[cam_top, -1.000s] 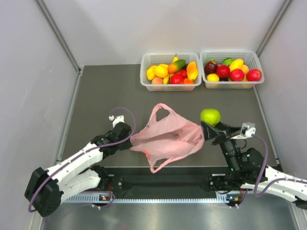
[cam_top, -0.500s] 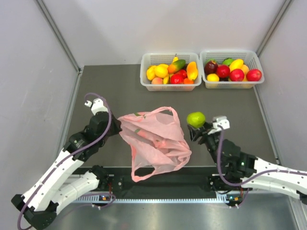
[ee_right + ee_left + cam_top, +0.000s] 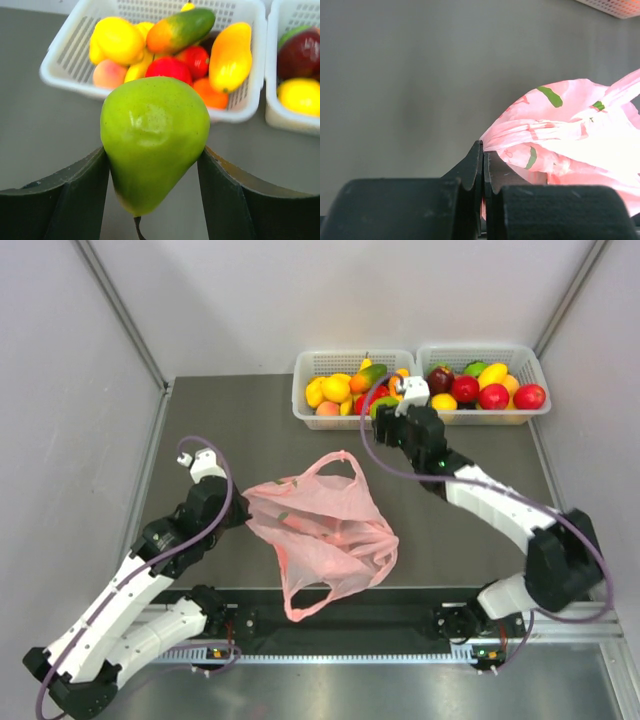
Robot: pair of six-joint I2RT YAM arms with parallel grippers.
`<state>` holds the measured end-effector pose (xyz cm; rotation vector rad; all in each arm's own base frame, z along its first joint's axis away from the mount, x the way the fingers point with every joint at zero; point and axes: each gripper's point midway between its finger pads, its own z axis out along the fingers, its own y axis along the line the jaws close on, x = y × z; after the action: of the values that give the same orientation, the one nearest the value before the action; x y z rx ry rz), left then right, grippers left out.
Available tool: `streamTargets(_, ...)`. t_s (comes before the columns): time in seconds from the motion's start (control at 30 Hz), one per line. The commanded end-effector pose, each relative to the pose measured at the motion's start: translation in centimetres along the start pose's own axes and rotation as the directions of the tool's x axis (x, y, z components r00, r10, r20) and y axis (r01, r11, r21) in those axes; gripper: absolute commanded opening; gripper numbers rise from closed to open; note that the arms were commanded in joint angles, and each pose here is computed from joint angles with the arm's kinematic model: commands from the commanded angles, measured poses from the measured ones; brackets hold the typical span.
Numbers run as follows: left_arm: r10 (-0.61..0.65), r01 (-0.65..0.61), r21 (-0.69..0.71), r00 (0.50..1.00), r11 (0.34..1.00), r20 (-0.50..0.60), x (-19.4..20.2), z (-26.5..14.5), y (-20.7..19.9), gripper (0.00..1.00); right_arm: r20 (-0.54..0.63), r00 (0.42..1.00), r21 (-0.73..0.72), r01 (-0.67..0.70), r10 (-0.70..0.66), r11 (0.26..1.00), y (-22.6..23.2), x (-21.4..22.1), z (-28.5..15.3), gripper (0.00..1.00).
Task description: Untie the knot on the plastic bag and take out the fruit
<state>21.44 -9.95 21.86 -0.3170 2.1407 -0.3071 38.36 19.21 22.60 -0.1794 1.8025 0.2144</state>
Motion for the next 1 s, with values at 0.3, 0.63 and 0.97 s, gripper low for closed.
streamTargets(0.3, -0.02, 0.028, 0.113, 0.997, 0.993, -0.071, 3.3, 1.5, -1.4, 0.0, 0.113, 0.993, -0.02, -0.025, 0.027, 0.999, -2.2, -7.3, 16.5, 0.0)
streamTargets(0.63, -0.04, 0.058, 0.169, 0.993, 0.984, -0.107, 4.7, 2.2, -2.4, 0.0, 0.081, 0.997, 0.142, -0.031, 0.02, 0.989, -7.3, -6.9, 24.5, 0.08)
streamTargets(0.97, -0.03, 0.048, 0.162, 0.993, 0.986, -0.114, 5.2, 3.1, -2.5, 0.0, 0.058, 0.998, 0.158, -0.039, 0.03, 0.987, -9.5, -7.7, 25.9, 0.79)
